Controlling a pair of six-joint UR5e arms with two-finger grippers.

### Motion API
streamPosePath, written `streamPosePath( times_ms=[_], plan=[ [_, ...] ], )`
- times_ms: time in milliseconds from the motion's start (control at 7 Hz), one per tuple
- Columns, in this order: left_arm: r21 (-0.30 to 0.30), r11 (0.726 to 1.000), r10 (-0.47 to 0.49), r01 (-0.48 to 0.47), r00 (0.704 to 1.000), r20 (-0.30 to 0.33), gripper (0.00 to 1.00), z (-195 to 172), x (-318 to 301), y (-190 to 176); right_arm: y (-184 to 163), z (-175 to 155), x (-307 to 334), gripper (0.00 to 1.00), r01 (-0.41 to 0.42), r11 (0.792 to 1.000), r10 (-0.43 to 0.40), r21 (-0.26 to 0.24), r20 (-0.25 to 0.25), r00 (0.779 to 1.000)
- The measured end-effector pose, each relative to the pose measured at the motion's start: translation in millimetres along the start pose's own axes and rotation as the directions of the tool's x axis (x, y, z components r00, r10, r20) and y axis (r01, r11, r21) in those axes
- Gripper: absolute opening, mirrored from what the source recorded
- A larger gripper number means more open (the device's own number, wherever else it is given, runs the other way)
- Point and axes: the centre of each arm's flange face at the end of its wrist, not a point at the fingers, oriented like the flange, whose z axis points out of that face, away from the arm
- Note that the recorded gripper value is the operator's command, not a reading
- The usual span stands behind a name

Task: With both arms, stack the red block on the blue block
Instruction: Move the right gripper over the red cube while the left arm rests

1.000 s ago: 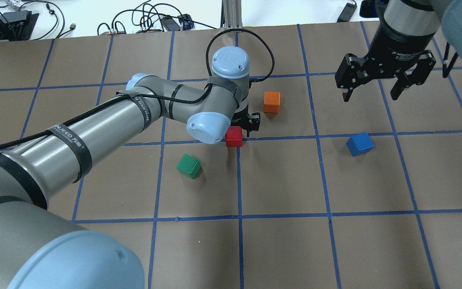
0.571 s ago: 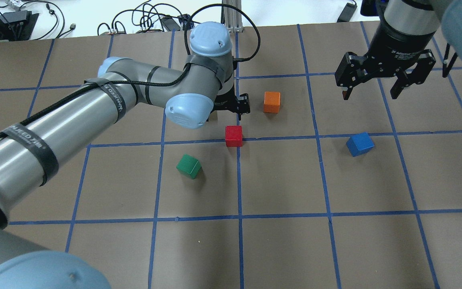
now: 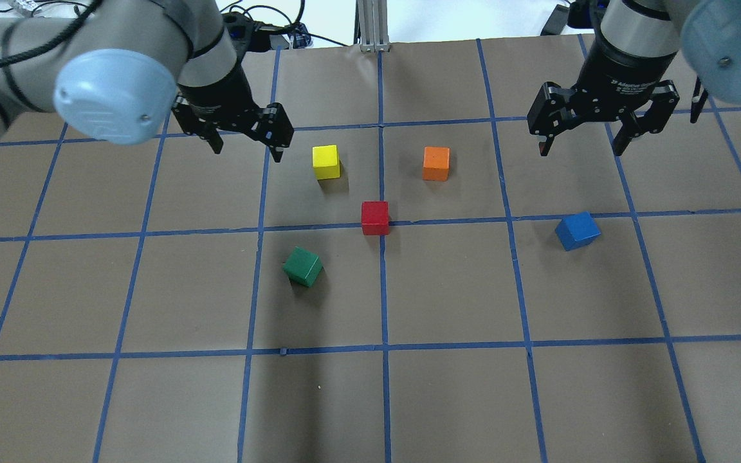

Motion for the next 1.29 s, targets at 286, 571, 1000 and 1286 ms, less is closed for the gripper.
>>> streamPosePath(
  times_ms=[286,571,1000,1286],
  plan=[
    [0.019,1.000,-0.003,0.003,1.000,0.011,1.00,-55,-15,40,-19,21,-24,1.00,-0.026,0.999,0.026,0.022,0.004,1.000],
    [0.038,0.998,-0.047,0.046,0.999,0.021,1.00,-68,-30,46,-38,57,-85,1.00,0.017,0.997,-0.018,0.070,0.007,1.000],
    [0.055,0.993,-0.107,0.105,0.994,0.027,1.00,-80,-49,57,-44,109,-163,1.00,0.091,0.991,-0.093,0.103,0.013,0.996],
    [0.053,0.990,-0.134,0.133,0.991,0.022,1.00,-79,-51,53,-44,142,-203,1.00,0.144,0.983,-0.147,0.117,0.016,0.989]
  ],
)
